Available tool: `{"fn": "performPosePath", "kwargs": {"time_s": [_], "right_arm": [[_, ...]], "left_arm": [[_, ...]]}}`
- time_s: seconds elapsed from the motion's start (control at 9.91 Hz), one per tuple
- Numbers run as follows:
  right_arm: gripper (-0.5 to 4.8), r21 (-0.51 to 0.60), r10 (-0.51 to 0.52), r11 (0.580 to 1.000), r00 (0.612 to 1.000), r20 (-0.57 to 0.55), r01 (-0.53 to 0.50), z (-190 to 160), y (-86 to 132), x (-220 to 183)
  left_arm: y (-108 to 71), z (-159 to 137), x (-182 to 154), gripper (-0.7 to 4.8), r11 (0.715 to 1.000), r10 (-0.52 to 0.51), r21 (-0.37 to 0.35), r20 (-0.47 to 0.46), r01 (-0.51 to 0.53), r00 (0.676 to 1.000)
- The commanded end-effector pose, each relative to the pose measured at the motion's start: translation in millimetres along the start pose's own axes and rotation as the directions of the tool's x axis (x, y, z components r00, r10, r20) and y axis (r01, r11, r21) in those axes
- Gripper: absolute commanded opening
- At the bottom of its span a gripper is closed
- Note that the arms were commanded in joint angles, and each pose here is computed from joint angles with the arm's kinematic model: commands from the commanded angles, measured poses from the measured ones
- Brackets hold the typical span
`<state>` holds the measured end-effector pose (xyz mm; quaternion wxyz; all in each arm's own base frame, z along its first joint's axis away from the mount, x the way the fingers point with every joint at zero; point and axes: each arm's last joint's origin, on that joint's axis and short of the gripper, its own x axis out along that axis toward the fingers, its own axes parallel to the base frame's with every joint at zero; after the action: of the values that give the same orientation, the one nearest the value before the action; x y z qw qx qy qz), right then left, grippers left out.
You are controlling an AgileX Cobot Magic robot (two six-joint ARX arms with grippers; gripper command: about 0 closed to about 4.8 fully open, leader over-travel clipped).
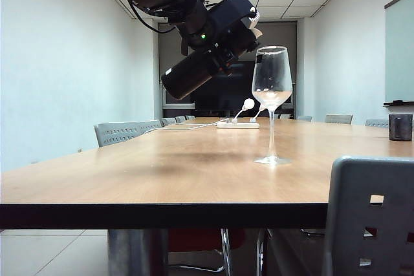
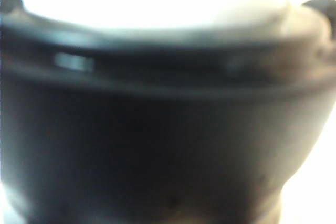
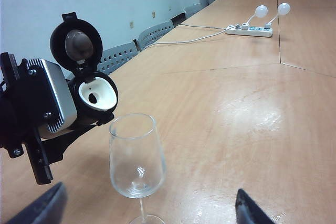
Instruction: Pick up the black thermos cup, pour some water from it into the stemmed glass, and then put the thermos cup back on the table.
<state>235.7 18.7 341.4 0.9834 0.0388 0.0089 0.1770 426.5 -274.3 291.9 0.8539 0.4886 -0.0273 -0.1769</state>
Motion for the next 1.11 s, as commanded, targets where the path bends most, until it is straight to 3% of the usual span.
{"fn": "performPosePath", "kwargs": {"time_s": [0.1, 0.2, 0.3, 0.61, 0.71, 1.01, 1.11], "right_arm": [[4.14, -0.002, 0.005, 1.0, 1.0, 0.017, -0.005, 3, 1, -1], [4.13, -0.002, 0.005, 1.0, 1.0, 0.017, -0.005, 3, 1, -1], [4.13, -0.002, 0.005, 1.0, 1.0, 0.017, -0.005, 3, 1, -1], [4.14, -0.002, 0.006, 1.0, 1.0, 0.017, -0.006, 3, 1, -1], [4.13, -0.002, 0.008, 1.0, 1.0, 0.017, -0.007, 3, 1, -1], [4.14, -0.002, 0.008, 1.0, 1.0, 0.017, -0.007, 3, 1, -1], [4.13, -0.001, 0.008, 1.0, 1.0, 0.017, -0.008, 3, 1, -1]], "left_arm": [[20.4, 14, -7, 1.84, 0.994, 0.106, 0.026, 0.075, -0.108, 0.991], [20.5, 14, -7, 1.84, 0.985, 0.106, 0.125, 0.08, -0.116, 0.991], [20.3, 15, -7, 1.84, 0.983, 0.096, 0.145, 0.097, -0.109, 0.991], [20.6, 14, -7, 1.84, 0.983, 0.097, 0.147, 0.097, -0.11, 0.991], [26.8, 12, -7, 1.84, 0.976, 0.171, 0.123, 0.056, -0.177, 0.984], [37.7, 20, -8, 1.84, 0.975, 0.175, 0.111, 0.137, -0.191, 0.975], [37.8, 18, -7, 1.84, 0.976, 0.158, 0.133, 0.125, -0.174, 0.979]]}}
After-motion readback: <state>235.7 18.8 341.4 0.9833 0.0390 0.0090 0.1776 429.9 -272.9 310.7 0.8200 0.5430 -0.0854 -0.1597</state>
